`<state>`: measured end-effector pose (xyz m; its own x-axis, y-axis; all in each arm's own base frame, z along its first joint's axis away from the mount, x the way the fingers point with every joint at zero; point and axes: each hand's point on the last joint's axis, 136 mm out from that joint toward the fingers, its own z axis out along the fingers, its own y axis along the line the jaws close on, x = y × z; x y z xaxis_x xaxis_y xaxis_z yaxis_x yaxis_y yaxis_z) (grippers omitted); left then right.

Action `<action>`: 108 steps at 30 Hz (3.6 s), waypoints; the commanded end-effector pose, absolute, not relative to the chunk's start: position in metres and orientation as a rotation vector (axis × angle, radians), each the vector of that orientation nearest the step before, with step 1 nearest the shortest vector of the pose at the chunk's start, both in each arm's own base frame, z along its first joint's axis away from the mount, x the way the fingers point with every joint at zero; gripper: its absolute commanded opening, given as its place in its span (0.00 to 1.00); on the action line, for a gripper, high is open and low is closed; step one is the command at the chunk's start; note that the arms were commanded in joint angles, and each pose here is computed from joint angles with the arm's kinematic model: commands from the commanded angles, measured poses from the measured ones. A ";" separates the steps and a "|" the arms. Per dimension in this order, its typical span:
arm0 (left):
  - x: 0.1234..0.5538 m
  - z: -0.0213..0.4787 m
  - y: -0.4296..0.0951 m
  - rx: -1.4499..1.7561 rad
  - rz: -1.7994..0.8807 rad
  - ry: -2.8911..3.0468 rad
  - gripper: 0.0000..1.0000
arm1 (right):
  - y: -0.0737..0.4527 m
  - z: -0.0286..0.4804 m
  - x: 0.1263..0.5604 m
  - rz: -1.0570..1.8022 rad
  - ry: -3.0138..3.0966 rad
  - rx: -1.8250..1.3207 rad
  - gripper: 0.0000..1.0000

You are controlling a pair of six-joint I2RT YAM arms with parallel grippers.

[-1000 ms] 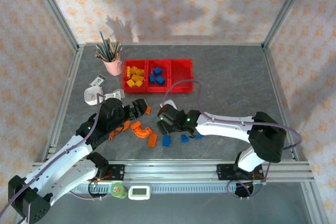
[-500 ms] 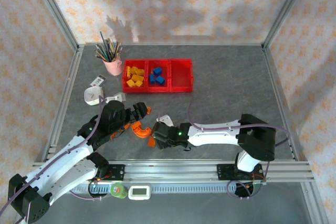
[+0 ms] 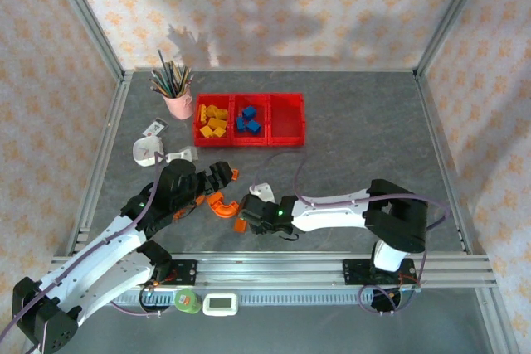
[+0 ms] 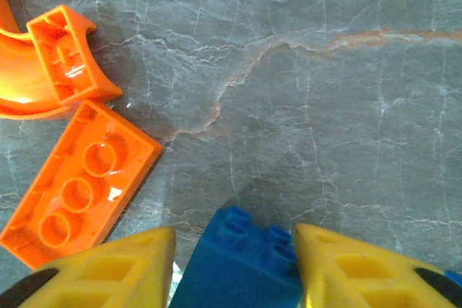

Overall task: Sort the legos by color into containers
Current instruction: Pick up the lego from the bottom-center of the table, then place the lego in the container, then pick up the lego from the bottom-center of the table.

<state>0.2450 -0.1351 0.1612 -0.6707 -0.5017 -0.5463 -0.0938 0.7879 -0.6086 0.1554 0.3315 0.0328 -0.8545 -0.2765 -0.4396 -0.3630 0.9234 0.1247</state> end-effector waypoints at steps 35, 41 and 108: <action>0.286 0.209 -0.094 -0.425 -0.469 2.100 0.99 | 0.357 0.165 0.420 0.253 2.272 -0.129 0.30; 0.294 0.209 -0.094 -0.429 -0.460 2.099 0.99 | 0.360 0.143 0.474 0.173 2.265 -0.111 0.38; 0.252 0.165 -0.235 -0.158 -0.865 2.233 0.99 | 0.175 0.035 0.199 0.071 2.687 0.116 0.40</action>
